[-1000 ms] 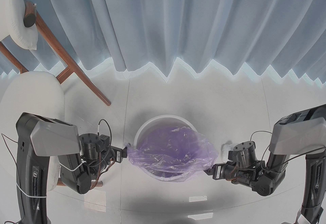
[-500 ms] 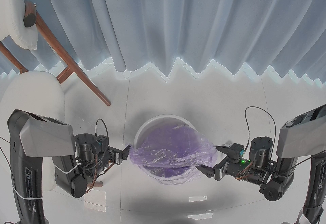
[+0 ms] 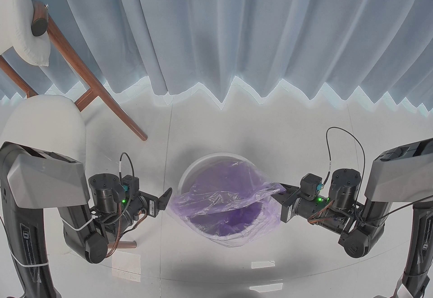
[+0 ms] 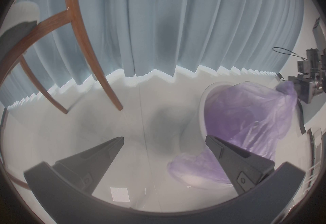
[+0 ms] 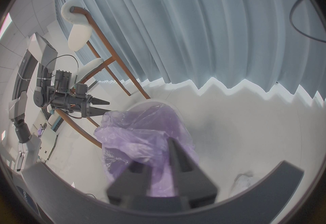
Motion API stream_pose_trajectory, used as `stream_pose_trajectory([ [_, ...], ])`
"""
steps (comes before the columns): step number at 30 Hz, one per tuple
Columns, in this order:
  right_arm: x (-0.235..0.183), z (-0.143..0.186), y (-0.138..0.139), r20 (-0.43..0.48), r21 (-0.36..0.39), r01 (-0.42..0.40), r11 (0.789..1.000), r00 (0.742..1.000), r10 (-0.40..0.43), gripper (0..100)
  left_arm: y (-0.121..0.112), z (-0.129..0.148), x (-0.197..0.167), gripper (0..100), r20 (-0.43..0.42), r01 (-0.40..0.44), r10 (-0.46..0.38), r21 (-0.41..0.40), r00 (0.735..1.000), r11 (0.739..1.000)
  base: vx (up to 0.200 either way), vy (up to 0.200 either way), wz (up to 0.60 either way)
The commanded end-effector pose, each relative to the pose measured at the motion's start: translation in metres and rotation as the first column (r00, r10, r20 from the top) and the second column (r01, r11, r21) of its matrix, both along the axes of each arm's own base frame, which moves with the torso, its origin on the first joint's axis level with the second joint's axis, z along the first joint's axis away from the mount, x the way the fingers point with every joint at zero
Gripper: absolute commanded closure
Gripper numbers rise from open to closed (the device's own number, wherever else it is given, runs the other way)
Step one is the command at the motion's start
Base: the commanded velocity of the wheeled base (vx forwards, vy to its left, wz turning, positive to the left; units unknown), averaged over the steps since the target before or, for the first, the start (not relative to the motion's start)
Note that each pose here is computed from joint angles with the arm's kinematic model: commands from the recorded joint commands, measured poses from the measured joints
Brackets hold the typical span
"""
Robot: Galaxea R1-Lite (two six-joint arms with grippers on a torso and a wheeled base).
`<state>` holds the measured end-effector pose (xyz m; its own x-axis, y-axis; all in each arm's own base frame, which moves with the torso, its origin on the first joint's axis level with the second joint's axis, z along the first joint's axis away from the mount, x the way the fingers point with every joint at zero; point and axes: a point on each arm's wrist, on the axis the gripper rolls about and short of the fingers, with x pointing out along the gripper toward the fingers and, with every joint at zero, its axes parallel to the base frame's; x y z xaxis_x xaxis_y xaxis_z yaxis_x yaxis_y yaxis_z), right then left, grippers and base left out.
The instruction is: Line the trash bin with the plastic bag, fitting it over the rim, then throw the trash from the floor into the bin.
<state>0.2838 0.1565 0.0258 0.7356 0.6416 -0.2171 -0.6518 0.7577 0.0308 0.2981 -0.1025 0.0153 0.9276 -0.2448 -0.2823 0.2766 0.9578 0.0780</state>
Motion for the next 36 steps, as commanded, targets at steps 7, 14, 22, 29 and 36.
stream_pose_trajectory([
  [7, 0.008, 0.004, -0.001, 0.037, 0.022, 0.022, 1.000, 0.999, -0.022, 100, -0.021, 0.023, -0.034, 0, 0.051, 0.387, -0.393, 0.104, 0.918, 0.916, 0.000, 0.000, 0.00],
  [14, 0.009, 0.003, -0.001, 0.033, 0.018, 0.045, 0.999, 0.998, -0.045, 100, -0.044, 0.008, -0.045, 0, 0.004, 0.499, -0.504, 0.133, 0.864, 0.856, 0.000, 0.000, 0.00],
  [22, 0.008, 0.003, -0.001, 0.026, 0.028, 0.050, 0.998, 0.998, -0.051, 100, -0.064, -0.012, -0.014, 0, 0.038, 0.500, -0.508, 0.133, 0.860, 0.856, 0.000, 0.000, 0.00],
  [29, 0.012, 0.008, 0.001, 0.032, 0.055, 0.071, 0.996, 0.997, -0.072, 100, -0.068, -0.023, -0.004, 100, 0.036, 0.495, -0.503, 0.127, 0.864, 0.860, 0.000, 0.000, 0.00],
  [36, 0.015, 0.012, 0.000, 0.034, 0.082, 0.078, 0.994, 0.996, -0.081, 100, -0.053, -0.008, 0.027, 100, 0.139, 0.414, -0.430, 0.128, 0.892, 0.901, 0.000, 0.000, 0.00],
])
